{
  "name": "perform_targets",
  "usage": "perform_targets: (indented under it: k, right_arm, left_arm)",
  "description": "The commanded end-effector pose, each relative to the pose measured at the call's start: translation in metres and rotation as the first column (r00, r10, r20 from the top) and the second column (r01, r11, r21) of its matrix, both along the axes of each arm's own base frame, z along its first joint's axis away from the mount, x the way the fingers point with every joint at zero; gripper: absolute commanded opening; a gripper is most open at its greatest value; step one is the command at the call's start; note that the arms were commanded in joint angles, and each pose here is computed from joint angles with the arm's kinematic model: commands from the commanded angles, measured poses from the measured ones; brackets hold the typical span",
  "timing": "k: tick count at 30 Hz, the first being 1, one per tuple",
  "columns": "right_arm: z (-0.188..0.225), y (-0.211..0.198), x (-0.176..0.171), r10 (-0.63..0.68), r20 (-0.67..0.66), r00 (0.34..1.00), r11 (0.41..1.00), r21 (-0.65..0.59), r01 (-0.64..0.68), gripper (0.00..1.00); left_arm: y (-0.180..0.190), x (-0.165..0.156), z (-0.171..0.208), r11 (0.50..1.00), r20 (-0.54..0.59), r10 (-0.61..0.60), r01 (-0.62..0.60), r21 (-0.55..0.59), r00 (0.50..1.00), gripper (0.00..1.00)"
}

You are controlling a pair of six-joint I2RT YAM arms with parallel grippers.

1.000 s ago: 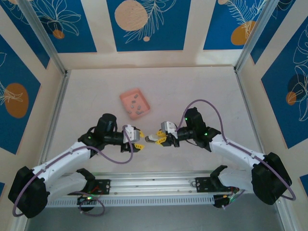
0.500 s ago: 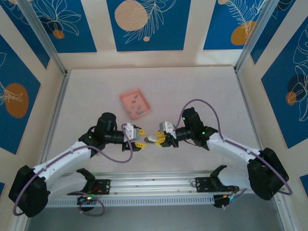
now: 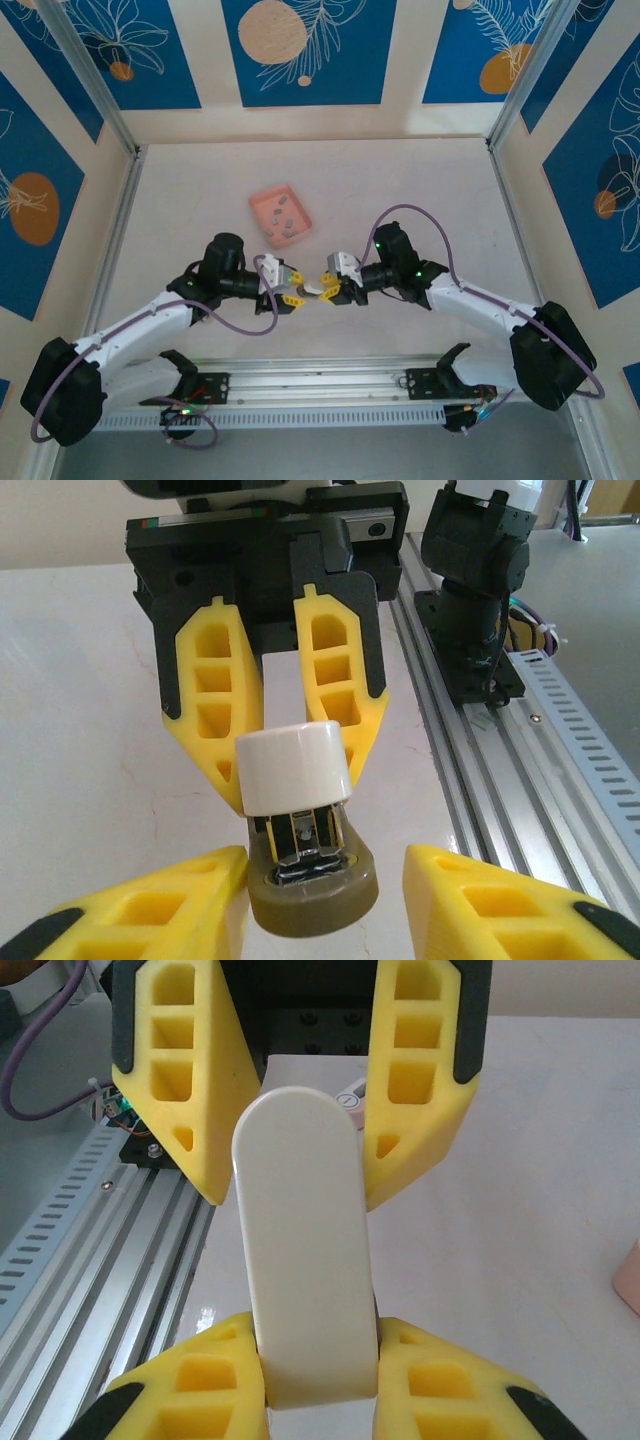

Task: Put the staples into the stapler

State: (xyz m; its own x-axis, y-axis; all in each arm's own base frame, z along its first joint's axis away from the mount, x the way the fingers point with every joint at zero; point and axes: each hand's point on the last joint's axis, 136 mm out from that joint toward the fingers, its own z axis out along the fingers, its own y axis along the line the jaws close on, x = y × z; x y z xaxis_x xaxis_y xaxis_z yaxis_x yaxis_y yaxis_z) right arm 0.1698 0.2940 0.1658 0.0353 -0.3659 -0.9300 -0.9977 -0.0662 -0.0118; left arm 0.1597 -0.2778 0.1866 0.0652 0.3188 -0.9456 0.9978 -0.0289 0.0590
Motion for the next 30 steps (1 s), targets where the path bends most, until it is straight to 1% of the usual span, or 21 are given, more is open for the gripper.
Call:
perform_targets:
  k: [1, 3, 6, 9, 11, 14, 15, 16, 18, 19, 20, 23, 25, 27, 30]
  right_arm:
    - [0.013, 0.006, 0.002, 0.017, 0.033, 0.999, 1.0, 0.021, -0.018, 0.13]
    - [0.013, 0.006, 0.002, 0.017, 0.033, 0.999, 1.0, 0.021, -0.018, 0.13]
    - [0.014, 0.007, 0.002, 0.017, 0.037, 0.999, 1.0, 0.023, -0.018, 0.13]
    - [0.013, 0.007, 0.002, 0.017, 0.035, 0.999, 1.0, 0.021, -0.018, 0.13]
    - [0.013, 0.007, 0.003, 0.015, 0.036, 0.999, 1.0, 0.021, -0.015, 0.13]
    - [0.013, 0.007, 0.003, 0.009, 0.034, 0.999, 1.0, 0.024, -0.009, 0.14]
    - [0.014, 0.007, 0.006, -0.007, 0.03, 1.0, 1.0, 0.023, 0.007, 0.21]
    - [0.015, 0.007, 0.008, -0.034, 0.01, 0.999, 0.999, 0.021, 0.034, 0.38]
    - [0.02, 0.007, 0.017, -0.109, -0.056, 0.992, 0.994, 0.015, 0.11, 0.64]
    - [0.023, 0.007, 0.022, -0.158, -0.109, 0.981, 0.987, 0.015, 0.16, 0.73]
    - [0.025, 0.008, 0.026, -0.195, -0.159, 0.968, 0.98, 0.015, 0.2, 0.79]
    - [0.025, 0.012, 0.036, -0.307, -0.315, 0.898, 0.949, -0.026, 0.315, 0.9]
    - [0.024, 0.017, 0.036, -0.337, -0.394, 0.855, 0.938, -0.06, 0.342, 0.93]
    - [0.019, 0.022, 0.034, -0.359, -0.426, 0.83, 0.93, -0.09, 0.356, 0.94]
    - [0.01, 0.026, 0.031, -0.373, -0.431, 0.822, 0.926, -0.126, 0.355, 0.94]
  left_arm:
    - [-0.006, -0.005, 0.015, 0.998, 0.012, -0.044, 0.044, -0.039, 0.999, 0.4]
    - [-0.006, -0.005, 0.014, 0.998, 0.006, -0.045, 0.045, -0.036, 0.999, 0.38]
    - [-0.006, -0.005, 0.012, 0.998, 0.0, -0.047, 0.047, -0.03, 0.999, 0.31]
    - [-0.007, -0.006, 0.012, 0.998, -0.001, -0.05, 0.05, -0.029, 0.999, 0.3]
    - [-0.006, -0.006, 0.011, 0.998, -0.003, -0.05, 0.05, -0.024, 0.999, 0.25]
    - [-0.005, -0.005, 0.01, 0.999, 0.006, -0.046, 0.046, -0.011, 0.999, 0.14]
    - [-0.005, -0.005, 0.008, 0.999, 0.009, -0.04, 0.041, -0.001, 0.999, 0.11]
    - [-0.004, -0.001, 0.008, 1.0, 0.026, -0.022, 0.022, 0.009, 0.999, 0.09]
    - [-0.002, 0.004, 0.003, 0.999, 0.066, 0.009, -0.011, 0.043, 0.998, 0.07]
    - [-0.001, 0.006, 0.0, 0.998, 0.092, 0.021, -0.027, 0.063, 0.996, 0.07]
    - [0.0, 0.009, -0.002, 0.996, 0.11, 0.035, -0.044, 0.077, 0.993, 0.07]
    - [0.002, 0.012, -0.003, 0.993, 0.16, 0.048, -0.065, 0.103, 0.986, 0.06]
    - [0.003, 0.014, -0.005, 0.99, 0.183, 0.055, -0.077, 0.116, 0.982, 0.06]
    - [0.004, 0.014, -0.007, 0.989, 0.193, 0.057, -0.082, 0.126, 0.98, 0.05]
    - [0.003, 0.012, -0.01, 0.987, 0.2, 0.053, -0.082, 0.14, 0.978, 0.06]
